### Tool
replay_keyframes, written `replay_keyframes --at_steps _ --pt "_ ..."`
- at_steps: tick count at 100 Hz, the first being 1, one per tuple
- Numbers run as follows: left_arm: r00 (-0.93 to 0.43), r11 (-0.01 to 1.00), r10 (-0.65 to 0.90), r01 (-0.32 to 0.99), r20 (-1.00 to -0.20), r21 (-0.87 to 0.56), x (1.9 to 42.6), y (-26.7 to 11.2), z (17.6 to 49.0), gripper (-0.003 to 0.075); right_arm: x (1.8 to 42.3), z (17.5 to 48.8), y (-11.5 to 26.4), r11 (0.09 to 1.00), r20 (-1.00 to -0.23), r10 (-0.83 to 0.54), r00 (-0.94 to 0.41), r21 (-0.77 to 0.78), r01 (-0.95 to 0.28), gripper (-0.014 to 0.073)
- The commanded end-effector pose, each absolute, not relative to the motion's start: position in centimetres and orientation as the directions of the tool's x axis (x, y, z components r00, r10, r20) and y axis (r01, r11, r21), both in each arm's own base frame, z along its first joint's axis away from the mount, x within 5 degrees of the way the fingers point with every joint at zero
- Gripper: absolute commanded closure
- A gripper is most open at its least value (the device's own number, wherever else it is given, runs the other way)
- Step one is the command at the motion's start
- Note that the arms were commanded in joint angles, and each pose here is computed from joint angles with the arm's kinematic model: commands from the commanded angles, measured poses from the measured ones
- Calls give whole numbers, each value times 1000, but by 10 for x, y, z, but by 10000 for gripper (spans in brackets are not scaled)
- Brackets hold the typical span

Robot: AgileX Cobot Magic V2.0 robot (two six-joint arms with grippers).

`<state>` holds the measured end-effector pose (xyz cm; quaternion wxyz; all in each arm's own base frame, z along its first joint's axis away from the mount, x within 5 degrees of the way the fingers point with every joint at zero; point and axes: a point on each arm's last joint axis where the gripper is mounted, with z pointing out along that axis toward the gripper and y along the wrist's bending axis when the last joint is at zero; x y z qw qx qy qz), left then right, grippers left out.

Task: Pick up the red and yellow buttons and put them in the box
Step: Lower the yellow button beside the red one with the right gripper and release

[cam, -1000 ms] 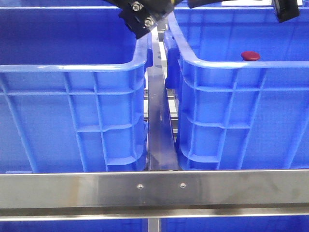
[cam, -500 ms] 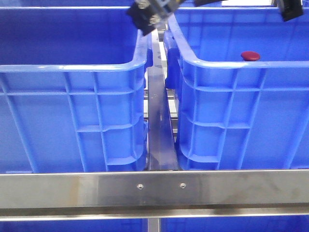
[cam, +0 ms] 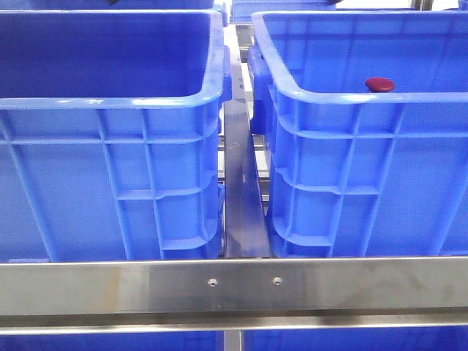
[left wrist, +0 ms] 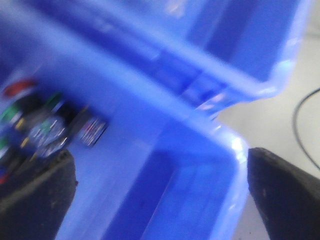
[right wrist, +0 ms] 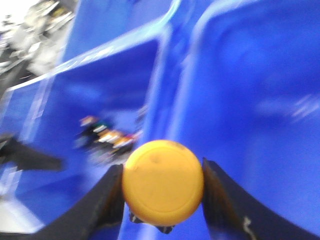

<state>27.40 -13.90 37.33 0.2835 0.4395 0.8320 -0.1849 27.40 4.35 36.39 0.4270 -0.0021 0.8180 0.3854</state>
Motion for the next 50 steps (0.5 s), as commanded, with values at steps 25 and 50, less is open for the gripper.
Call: replay_keyframes --at_steps 25,50 --pt "-490 634 551 772 -676 -43 271 -126 395 71 303 367 5 945 -909 125 -398 231 -230 421" --pt "-493 636 548 770 -676 -46 271 -126 395 71 329 343 -11 988 -921 21 -389 80 -134 421"
